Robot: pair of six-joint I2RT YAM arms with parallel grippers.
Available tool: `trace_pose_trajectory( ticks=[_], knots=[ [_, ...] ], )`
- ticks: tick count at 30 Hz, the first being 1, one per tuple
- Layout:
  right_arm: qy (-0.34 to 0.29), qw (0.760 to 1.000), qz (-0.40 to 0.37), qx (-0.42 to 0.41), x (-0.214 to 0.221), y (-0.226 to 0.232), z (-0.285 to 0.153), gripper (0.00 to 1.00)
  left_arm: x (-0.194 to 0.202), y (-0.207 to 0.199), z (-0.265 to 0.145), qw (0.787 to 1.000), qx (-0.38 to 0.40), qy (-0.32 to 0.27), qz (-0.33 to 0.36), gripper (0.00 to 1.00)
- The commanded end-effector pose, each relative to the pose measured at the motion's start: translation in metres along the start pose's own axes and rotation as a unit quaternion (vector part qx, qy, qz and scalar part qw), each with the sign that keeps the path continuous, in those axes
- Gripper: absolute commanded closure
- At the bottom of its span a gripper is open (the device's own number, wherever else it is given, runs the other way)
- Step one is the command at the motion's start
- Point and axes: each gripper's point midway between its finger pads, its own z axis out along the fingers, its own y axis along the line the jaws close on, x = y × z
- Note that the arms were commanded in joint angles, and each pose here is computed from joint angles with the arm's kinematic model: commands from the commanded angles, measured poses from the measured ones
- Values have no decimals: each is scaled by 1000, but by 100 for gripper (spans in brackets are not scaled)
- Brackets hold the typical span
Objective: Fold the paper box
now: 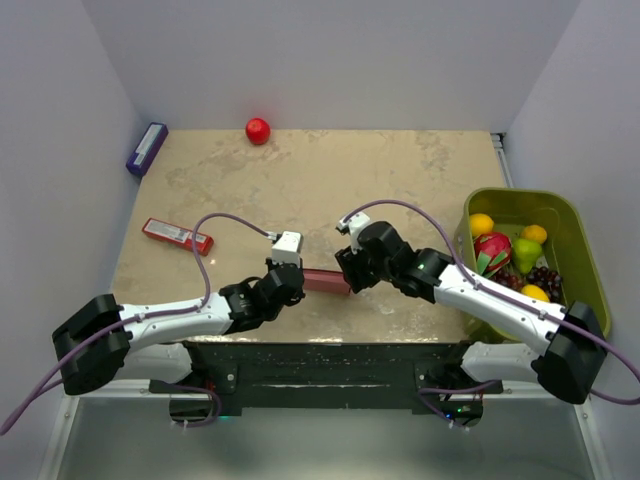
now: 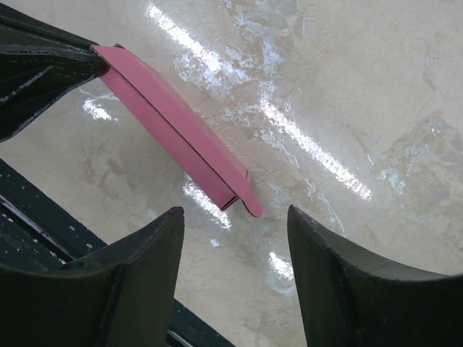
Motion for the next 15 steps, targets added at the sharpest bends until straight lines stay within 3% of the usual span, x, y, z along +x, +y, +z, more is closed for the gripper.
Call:
trace_pose_trajectory(
  ticks=[1, 15],
  knots=[
    [9, 1000, 21, 4, 4, 0, -2, 43, 68, 32, -8, 990, -34, 117, 72, 100],
    [45, 997, 37, 49, 16, -11, 16, 62, 67, 30, -8, 990, -30, 117, 75, 100]
  ],
)
